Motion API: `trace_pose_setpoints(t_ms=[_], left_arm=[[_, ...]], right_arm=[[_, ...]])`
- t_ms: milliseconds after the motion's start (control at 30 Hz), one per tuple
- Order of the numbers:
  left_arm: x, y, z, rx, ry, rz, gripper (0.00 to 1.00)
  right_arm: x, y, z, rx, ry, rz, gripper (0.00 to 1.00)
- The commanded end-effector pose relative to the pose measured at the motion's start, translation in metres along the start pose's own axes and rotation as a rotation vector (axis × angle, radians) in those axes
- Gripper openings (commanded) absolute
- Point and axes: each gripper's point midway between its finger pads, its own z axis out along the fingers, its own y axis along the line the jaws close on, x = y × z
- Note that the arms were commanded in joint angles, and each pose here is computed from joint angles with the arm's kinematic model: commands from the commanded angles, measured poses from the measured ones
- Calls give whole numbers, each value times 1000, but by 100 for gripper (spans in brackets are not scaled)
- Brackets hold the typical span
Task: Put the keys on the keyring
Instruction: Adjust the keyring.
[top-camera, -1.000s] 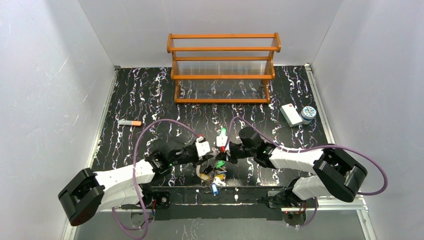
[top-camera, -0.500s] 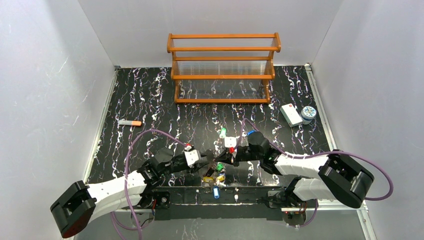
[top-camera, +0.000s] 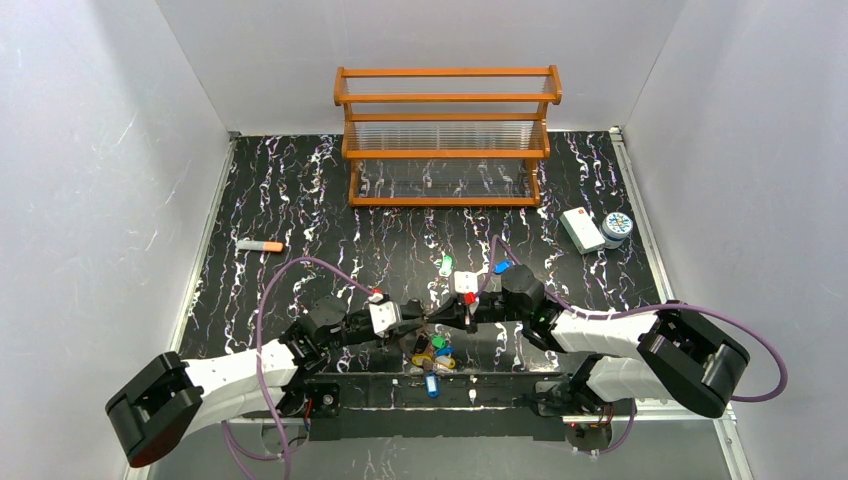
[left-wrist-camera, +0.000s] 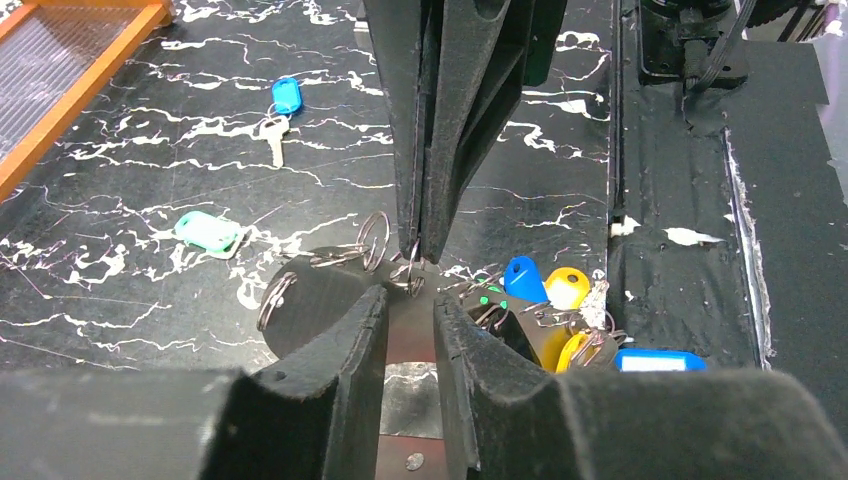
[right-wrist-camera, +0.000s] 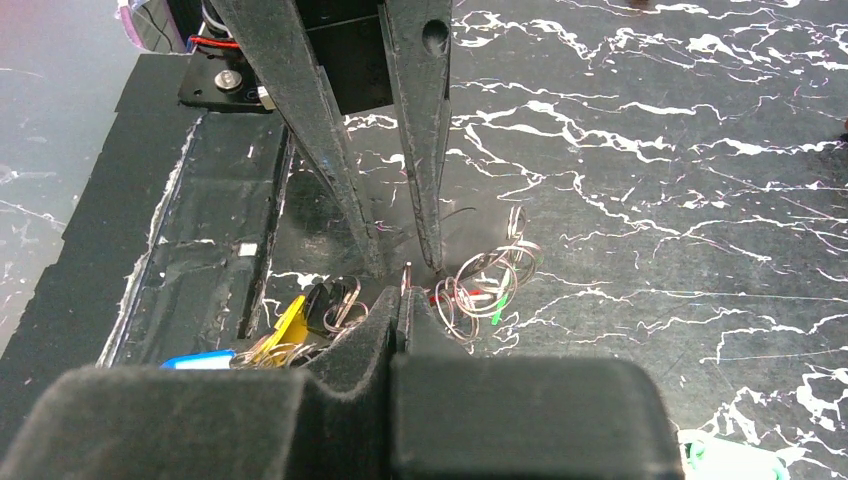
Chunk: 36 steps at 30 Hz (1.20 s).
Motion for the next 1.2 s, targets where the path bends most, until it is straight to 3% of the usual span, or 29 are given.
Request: trace_pose_setpoints(t_ms=[0,533,1033,1167], left_arm=[[-1,-6,1,27,-20,-3,22],[-6,-2,7,19,-29,0,12],[-13,-2,13,36,-42,-5,11],[-10,-2,16,41,-27,-18,16]], right_arm=[[-24,1,2,-12,-85,-51,1],[-21,3,4,-27,-81,-37,1],[-16,2,6,-31,-61,-28,1],[-16,2,6,-29,-60,-29,1]])
